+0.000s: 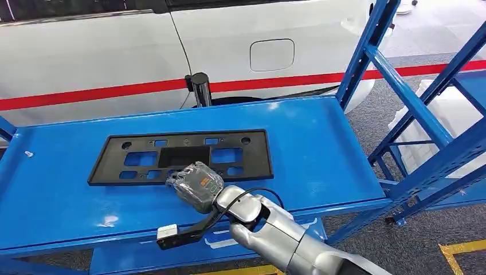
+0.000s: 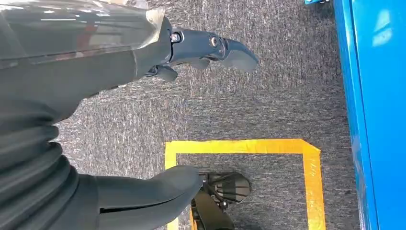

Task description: Take the parts from the cabinet and place them on the table.

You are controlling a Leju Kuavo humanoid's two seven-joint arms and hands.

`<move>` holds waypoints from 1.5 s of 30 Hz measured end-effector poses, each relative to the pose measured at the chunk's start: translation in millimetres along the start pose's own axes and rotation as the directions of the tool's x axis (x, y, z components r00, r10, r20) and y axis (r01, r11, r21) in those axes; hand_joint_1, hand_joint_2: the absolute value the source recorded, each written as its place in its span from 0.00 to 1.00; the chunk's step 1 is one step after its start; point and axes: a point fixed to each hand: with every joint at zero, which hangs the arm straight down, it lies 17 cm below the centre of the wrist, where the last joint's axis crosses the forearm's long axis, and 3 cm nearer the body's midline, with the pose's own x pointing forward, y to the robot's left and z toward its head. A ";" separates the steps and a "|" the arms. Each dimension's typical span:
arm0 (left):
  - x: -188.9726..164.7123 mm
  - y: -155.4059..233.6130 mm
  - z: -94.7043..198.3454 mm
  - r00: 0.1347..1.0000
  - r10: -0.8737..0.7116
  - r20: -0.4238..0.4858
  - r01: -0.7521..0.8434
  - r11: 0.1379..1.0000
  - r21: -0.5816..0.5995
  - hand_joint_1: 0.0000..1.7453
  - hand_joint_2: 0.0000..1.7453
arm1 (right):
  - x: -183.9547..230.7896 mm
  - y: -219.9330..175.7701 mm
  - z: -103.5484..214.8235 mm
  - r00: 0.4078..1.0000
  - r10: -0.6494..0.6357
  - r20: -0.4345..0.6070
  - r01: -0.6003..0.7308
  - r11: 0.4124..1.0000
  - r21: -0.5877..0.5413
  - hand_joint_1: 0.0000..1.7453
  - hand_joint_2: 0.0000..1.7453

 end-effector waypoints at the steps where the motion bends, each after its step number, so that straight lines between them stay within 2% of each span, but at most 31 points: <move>1: 0.3 0.0 -0.1 1.000 0.000 0.001 0.000 1.000 0.000 0.00 1.00 | 0.2 0.4 -0.2 1.000 0.000 0.000 0.000 1.000 0.001 1.00 1.00; 14: 1.0 -2.8 0.8 1.000 0.024 0.012 -0.024 1.000 0.007 0.00 1.00 | -41.5 -5.5 -2.9 0.994 0.032 -0.105 -0.035 0.999 -0.029 1.00 1.00; 21: -8.3 -5.0 5.2 0.998 0.066 0.013 -0.066 0.998 0.024 0.00 1.00 | -62.2 -37.0 0.3 0.984 0.088 -0.156 -0.108 0.986 -0.125 1.00 1.00; 31: -15.2 -8.0 9.3 0.997 0.081 0.020 -0.082 0.996 0.022 0.00 1.00 | -34.4 -101.2 14.4 0.992 0.083 -0.099 -0.108 0.951 -0.290 1.00 1.00; 45: -13.8 -9.2 9.3 0.996 0.087 0.026 -0.088 0.996 0.022 0.00 1.00 | -5.2 -121.2 33.8 0.999 0.044 -0.033 -0.052 0.938 -0.344 1.00 1.00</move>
